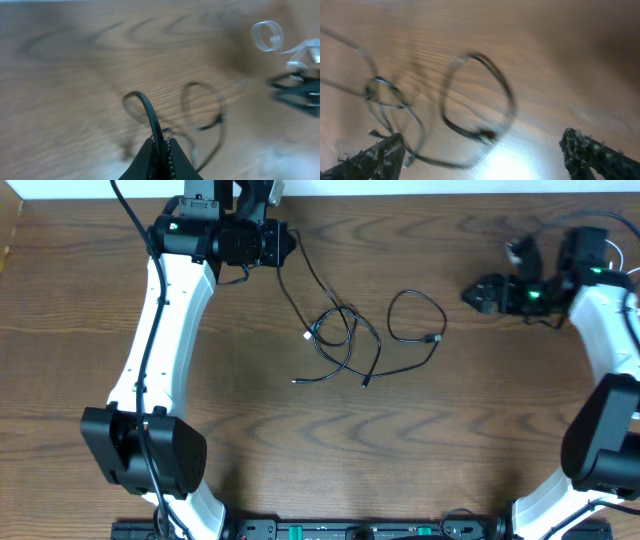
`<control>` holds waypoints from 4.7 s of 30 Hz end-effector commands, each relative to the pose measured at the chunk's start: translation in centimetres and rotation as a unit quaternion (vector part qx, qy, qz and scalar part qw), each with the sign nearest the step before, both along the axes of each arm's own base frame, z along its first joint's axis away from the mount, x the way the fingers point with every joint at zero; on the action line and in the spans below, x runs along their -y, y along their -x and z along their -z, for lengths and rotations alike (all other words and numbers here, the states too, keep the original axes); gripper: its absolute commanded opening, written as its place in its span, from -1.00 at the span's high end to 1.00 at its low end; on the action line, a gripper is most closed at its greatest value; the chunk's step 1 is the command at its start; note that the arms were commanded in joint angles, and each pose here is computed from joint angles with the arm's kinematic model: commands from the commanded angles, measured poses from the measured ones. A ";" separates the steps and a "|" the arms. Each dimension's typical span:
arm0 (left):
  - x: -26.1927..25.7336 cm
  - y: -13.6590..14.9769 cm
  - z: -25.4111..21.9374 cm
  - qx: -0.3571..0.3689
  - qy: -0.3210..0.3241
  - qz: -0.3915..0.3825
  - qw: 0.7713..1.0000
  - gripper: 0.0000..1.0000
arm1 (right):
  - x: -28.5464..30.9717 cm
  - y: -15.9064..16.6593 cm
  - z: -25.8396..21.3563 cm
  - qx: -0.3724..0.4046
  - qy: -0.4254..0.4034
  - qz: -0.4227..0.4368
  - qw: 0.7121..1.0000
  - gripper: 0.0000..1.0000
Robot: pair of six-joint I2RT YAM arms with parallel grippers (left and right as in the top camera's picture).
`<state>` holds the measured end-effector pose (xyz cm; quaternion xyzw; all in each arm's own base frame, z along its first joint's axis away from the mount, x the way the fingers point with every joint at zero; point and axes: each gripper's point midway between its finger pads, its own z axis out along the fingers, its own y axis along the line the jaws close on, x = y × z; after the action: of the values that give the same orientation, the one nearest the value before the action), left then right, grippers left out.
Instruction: Untangle cables
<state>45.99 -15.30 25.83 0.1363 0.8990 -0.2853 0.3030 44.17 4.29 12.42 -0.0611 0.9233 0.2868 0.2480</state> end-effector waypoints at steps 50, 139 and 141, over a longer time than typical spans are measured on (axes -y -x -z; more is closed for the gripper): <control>-8.8 0.1 -9.3 0.094 0.024 -0.154 0.983 0.85 | 1.0 -1.4 11.0 -0.104 0.283 0.231 0.925 0.22; -8.2 1.4 -1.6 -0.060 -0.041 -0.254 0.964 -0.61 | 1.2 3.9 -40.8 0.384 -0.250 0.122 0.881 0.98; -5.9 1.4 -2.4 -0.043 -0.018 -0.193 0.980 -0.57 | 0.0 4.1 -40.8 0.383 -0.250 0.104 0.883 0.98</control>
<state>44.63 -6.57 27.97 -0.1284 0.9268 -0.1647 0.3121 41.73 1.35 52.05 0.0362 0.6588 0.3971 0.6379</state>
